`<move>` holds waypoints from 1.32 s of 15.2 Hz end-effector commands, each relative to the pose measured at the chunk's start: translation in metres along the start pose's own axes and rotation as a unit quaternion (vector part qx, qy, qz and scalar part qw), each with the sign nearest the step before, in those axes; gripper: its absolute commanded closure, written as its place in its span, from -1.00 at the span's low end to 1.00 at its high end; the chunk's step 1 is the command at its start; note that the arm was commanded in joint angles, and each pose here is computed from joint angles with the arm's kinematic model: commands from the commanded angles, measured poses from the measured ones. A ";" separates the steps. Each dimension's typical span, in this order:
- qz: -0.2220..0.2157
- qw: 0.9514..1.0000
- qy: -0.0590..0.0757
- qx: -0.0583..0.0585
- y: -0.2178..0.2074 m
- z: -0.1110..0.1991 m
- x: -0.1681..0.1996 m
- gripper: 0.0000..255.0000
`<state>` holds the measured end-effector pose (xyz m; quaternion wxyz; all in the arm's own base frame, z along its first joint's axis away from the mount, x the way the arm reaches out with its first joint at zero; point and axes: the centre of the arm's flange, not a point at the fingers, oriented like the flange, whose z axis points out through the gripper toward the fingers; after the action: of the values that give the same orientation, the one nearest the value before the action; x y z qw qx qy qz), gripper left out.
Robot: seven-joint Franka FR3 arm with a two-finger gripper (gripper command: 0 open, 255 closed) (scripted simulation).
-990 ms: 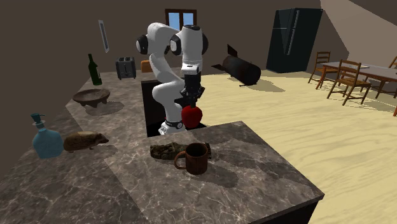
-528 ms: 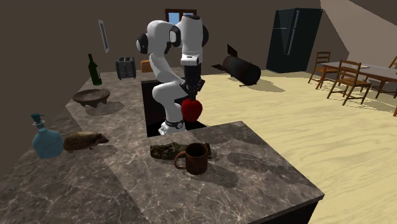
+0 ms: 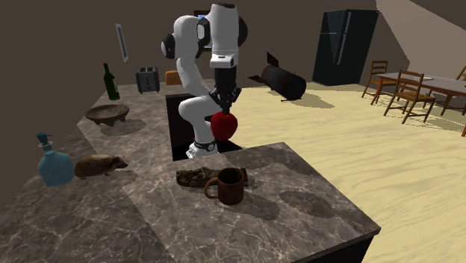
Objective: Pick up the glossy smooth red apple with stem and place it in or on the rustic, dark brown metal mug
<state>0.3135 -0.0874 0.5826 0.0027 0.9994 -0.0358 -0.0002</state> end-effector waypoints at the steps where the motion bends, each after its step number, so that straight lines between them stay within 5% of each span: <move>1: 0.000 1.000 0.000 0.000 0.015 -0.011 0.017 1.00; 9: 0.000 1.000 0.000 0.000 0.079 -0.051 0.097 1.00; 20: 0.000 1.000 0.000 0.000 0.078 0.008 0.097 1.00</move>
<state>0.4044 -0.1726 0.5814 0.0030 0.9994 -0.0358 -0.0007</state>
